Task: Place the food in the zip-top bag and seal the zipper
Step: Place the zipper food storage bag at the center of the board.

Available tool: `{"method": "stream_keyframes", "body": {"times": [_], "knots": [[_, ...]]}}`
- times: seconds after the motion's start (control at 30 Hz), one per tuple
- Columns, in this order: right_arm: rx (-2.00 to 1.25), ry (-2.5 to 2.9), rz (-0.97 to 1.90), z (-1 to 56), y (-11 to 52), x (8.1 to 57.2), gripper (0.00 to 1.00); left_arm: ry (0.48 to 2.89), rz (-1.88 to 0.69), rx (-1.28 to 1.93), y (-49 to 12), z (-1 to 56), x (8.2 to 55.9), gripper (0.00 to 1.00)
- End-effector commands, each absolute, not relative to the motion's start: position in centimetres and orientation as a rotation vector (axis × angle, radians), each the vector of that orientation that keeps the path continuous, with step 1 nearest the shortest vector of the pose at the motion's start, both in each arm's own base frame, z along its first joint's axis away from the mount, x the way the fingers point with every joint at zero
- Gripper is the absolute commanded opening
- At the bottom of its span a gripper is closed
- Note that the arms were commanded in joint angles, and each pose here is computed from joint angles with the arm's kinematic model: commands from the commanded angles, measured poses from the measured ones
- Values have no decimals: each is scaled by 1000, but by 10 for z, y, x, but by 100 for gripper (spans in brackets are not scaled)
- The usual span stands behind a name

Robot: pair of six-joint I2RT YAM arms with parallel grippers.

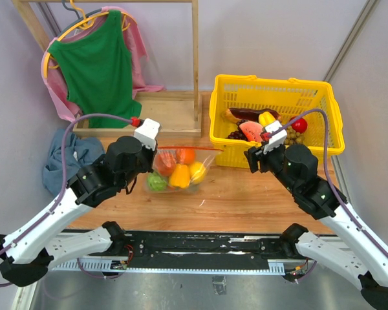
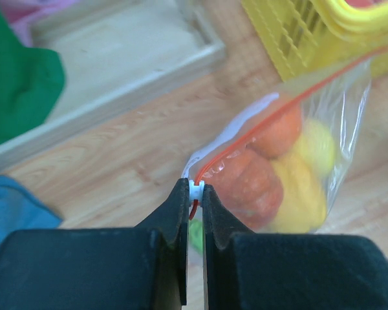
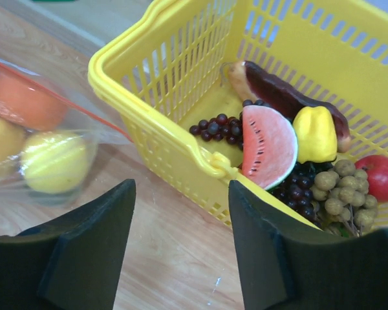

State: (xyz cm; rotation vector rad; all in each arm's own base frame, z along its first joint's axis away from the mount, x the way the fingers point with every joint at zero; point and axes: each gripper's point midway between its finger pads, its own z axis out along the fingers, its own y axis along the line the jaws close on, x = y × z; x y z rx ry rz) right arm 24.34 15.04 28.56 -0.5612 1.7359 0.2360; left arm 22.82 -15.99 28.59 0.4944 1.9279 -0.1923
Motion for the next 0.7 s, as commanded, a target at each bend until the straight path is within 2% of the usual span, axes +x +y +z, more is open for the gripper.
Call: {"method": "stream_keyframes", "body": {"times": [0.0, 0.23, 0.3, 0.43, 0.57, 0.67], "knots": [[-456, 1688, 155, 299, 130, 251, 66, 1837, 18, 294, -126, 327, 252, 0], [-391, 1671, 68, 305, 108, 249, 82, 1850, 175, 58, -91, 330, 274, 0], [-379, 1658, 43, 309, 99, 245, 85, 1894, 68, 98, -106, 314, 269, 0], [-355, 1637, 7, 310, 86, 238, 98, 1997, -203, 156, -142, 279, 248, 0], [-299, 1622, -34, 313, 70, 234, 98, 2054, -399, 112, -156, 257, 225, 0], [-272, 1610, -46, 314, 63, 230, 98, 2078, -372, -10, -137, 248, 216, 0]]}}
